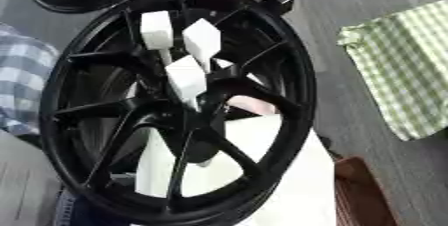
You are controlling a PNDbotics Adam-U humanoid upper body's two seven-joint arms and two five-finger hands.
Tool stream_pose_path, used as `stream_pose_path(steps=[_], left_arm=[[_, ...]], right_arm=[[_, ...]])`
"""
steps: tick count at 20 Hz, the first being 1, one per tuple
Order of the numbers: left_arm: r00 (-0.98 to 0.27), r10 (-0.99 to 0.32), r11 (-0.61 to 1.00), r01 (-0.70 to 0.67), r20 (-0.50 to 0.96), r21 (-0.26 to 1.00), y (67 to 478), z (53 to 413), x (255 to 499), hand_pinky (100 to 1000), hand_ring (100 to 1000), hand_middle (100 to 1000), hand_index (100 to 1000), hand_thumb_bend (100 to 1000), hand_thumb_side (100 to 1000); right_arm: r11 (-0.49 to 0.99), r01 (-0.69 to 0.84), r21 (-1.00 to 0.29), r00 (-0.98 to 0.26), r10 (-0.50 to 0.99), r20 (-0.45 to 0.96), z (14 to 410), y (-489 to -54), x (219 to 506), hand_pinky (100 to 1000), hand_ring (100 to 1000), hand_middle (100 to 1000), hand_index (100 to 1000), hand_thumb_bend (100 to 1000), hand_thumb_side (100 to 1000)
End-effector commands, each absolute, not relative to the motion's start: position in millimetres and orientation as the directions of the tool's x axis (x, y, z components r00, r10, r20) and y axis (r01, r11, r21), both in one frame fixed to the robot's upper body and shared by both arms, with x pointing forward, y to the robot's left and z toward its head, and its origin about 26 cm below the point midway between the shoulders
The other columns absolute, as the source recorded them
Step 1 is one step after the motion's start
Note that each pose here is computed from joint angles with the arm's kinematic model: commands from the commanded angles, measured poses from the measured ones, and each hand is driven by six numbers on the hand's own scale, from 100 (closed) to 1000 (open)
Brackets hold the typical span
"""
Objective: Pull the pin out of the wheel hub.
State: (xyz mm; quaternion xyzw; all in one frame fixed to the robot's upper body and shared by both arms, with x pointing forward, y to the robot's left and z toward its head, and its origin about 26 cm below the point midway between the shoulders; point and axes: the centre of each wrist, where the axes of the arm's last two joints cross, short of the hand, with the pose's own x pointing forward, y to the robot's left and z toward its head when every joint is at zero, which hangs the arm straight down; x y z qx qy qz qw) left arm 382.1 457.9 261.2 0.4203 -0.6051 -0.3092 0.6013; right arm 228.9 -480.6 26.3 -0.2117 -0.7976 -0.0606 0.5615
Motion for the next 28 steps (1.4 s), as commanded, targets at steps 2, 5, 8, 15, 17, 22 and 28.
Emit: stream_pose_path(steps=[2, 5, 8, 15, 17, 22, 28], left_arm=[[0.155, -0.891, 0.410, -0.129, 0.427, 0.903, 479.9, 255.1, 378.8, 930, 850, 788, 905, 258, 179], [0.178, -0.906, 0.378, -0.075, 0.385, 0.923, 488.3, 247.0, 377.0, 970, 882, 821, 937, 426, 830], [0.204, -0.915, 0.344, -0.061, 0.349, 0.937, 491.7, 246.5, 375.7, 984, 892, 825, 940, 443, 914], [0.208, -0.911, 0.349, -0.070, 0.356, 0.935, 486.3, 246.5, 378.4, 920, 847, 778, 907, 189, 956], [0.210, -0.901, 0.369, -0.086, 0.379, 0.925, 486.0, 247.4, 378.4, 875, 808, 735, 869, 100, 869], [0.094, -0.871, 0.450, -0.247, 0.483, 0.858, 468.6, 270.3, 379.0, 692, 640, 532, 777, 100, 620], [-0.111, -0.827, 0.548, -0.383, 0.552, 0.744, 436.4, 286.7, 379.1, 647, 605, 499, 766, 100, 584]], right_arm=[[0.900, 0.407, -0.156, -0.303, 0.295, 0.906, 40.4, -486.7, 230.0, 688, 599, 576, 804, 658, 210], [0.899, 0.408, -0.157, -0.300, 0.295, 0.907, 40.2, -487.5, 229.1, 688, 599, 576, 804, 658, 209], [0.899, 0.408, -0.160, -0.296, 0.296, 0.908, 39.4, -487.8, 228.1, 688, 598, 576, 804, 659, 209], [0.899, 0.407, -0.159, -0.297, 0.295, 0.908, 39.4, -487.5, 228.7, 688, 598, 576, 803, 659, 210], [0.900, 0.407, -0.158, -0.298, 0.294, 0.908, 39.7, -487.4, 229.1, 688, 598, 576, 803, 659, 210], [0.901, 0.406, -0.154, -0.298, 0.290, 0.909, 39.4, -486.7, 229.4, 688, 598, 576, 803, 658, 210], [0.904, 0.400, -0.154, -0.297, 0.286, 0.911, 38.7, -485.3, 230.3, 688, 598, 576, 803, 658, 211]])
